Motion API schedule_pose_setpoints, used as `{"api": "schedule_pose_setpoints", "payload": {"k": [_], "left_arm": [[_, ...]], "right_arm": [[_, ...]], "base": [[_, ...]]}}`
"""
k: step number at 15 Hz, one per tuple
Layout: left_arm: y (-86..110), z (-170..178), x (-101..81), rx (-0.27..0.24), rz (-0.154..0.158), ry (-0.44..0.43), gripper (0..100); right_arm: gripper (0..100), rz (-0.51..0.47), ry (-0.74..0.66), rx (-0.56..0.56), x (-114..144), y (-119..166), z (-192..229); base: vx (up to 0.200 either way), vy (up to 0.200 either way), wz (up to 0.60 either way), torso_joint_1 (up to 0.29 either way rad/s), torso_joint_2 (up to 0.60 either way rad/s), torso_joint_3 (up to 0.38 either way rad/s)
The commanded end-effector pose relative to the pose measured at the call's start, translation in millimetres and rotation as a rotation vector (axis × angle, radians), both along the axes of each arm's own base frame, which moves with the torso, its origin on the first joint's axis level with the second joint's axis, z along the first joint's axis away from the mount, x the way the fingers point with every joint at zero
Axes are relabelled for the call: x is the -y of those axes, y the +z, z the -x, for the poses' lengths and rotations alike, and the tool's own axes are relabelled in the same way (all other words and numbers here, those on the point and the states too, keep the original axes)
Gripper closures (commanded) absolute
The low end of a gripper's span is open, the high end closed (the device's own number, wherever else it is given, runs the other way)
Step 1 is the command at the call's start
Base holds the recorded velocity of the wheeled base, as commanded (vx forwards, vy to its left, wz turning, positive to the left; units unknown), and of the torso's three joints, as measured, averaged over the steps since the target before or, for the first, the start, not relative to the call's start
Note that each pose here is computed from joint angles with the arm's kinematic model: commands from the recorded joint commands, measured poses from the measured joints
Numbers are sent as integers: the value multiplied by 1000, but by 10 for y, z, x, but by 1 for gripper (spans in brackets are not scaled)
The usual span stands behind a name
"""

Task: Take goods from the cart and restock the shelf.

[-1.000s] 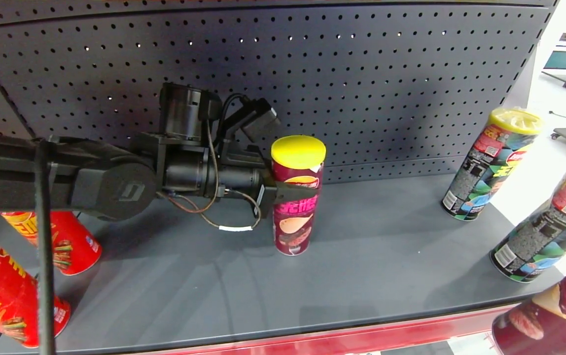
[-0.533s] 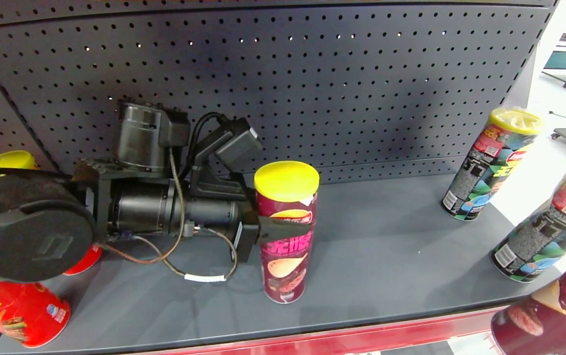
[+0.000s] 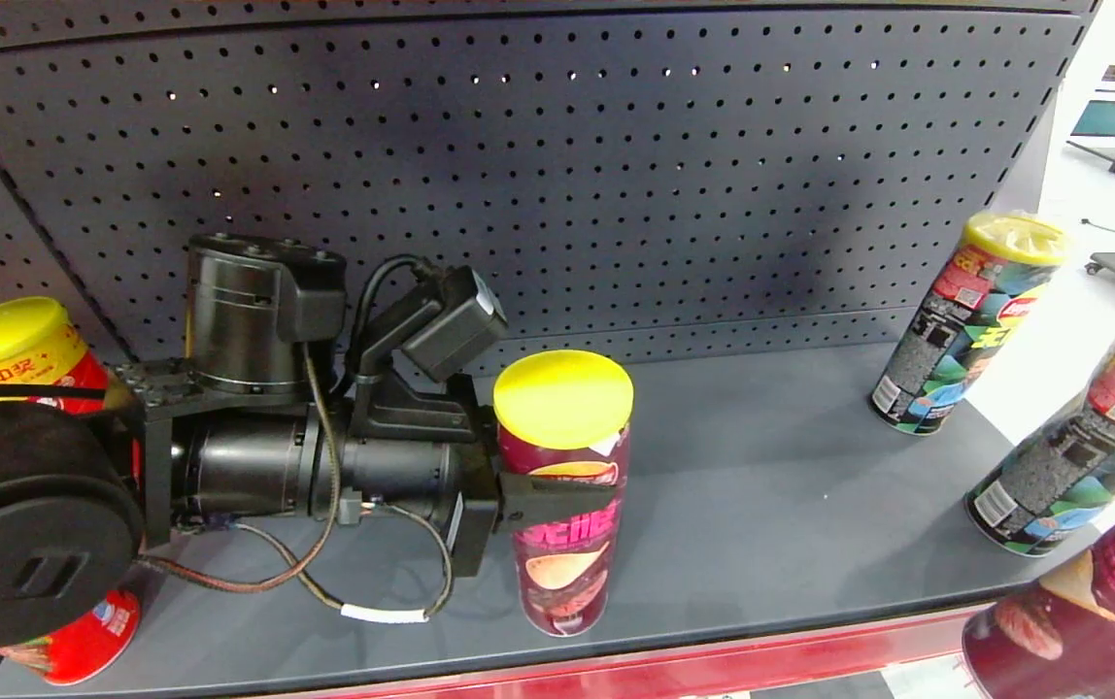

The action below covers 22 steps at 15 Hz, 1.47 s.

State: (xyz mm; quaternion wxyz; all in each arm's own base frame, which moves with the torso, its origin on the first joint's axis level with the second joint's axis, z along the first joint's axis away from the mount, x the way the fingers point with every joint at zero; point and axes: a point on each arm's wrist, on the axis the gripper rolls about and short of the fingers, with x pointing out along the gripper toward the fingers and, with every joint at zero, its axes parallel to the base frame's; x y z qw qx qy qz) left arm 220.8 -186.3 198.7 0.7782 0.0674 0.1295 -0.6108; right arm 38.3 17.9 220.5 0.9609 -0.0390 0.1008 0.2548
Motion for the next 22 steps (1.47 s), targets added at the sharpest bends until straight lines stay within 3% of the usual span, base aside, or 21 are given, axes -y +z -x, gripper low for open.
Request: {"api": "schedule_pose_setpoints", "payload": {"k": [1,11,17,18,22], "left_arm": [[25,39,14,7,7,-11,100],[-89,61,-5,-18,-21,-7,100],[-101,72,-8,-17,-20,-9,100],[-99,75,-10,-15,-19,-9,0],[-62,139,-68,-11,-13,0,0]], "right_arm": [[100,1,0,-1,-2,3,-6],[100,2,0,-4,-13,34,-36],[100,7,3,-21,-30,30,-81],[100,7,3,-20,-32,41,-86],[100,19,34,-45,-84,83,-191]], "base": [[0,0,0,0,0,0],[0,0,0,0,0,0],[0,0,0,0,0,0],[0,0,0,0,0,0],[0,0,0,0,0,0]]}}
